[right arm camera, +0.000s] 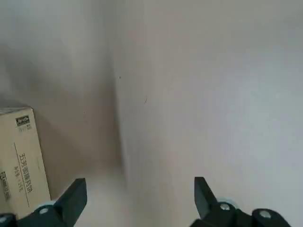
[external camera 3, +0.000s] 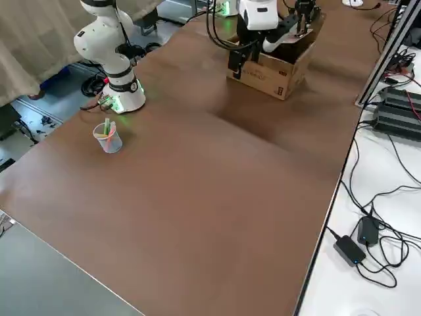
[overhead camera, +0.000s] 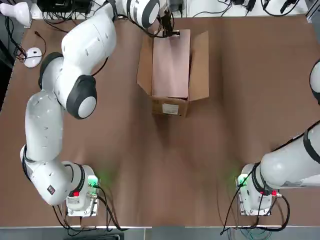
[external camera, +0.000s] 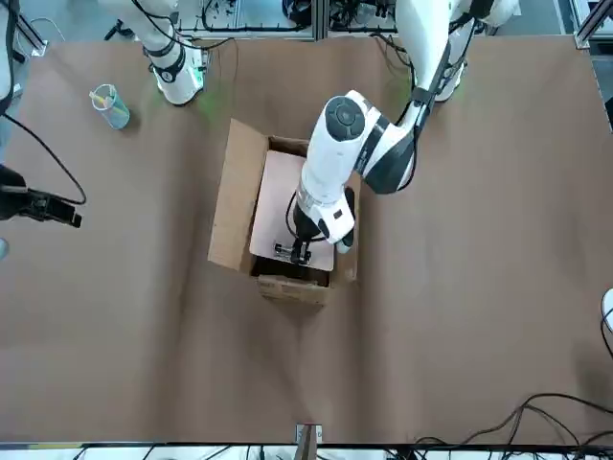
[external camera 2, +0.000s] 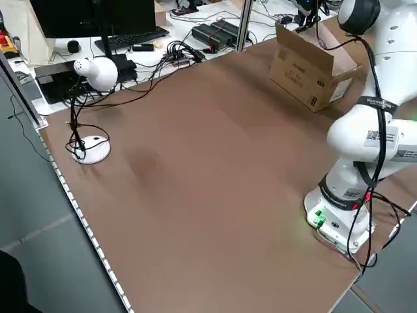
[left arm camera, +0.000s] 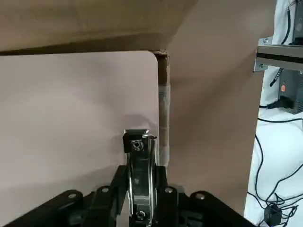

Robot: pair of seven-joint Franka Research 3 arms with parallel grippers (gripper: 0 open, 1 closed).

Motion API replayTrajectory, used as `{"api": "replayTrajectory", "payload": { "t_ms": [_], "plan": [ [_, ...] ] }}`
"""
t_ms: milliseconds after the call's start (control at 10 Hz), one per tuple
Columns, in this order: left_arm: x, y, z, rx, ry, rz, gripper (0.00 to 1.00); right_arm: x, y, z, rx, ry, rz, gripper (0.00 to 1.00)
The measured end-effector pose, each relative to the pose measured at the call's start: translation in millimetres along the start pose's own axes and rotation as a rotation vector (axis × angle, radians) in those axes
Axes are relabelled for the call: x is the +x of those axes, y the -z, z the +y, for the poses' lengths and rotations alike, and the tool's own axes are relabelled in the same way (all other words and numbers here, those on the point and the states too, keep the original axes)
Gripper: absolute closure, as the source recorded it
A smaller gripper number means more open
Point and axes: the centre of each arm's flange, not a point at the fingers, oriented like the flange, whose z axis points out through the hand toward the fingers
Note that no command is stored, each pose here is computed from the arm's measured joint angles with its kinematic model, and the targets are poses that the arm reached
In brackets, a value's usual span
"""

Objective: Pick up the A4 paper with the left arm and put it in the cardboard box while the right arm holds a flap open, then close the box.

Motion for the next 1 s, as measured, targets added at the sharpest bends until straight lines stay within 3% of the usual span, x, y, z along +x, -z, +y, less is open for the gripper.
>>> {"api": "replayTrajectory", "payload": {
  "t_ms": [1000],
  "plan": [
    [-8.5,-37.9,-21.9,0.047,-0.036,0.037,0.71,-32.2,-11.3,2.0,0.009,0.016,0.014,0.00]
  ]
}}
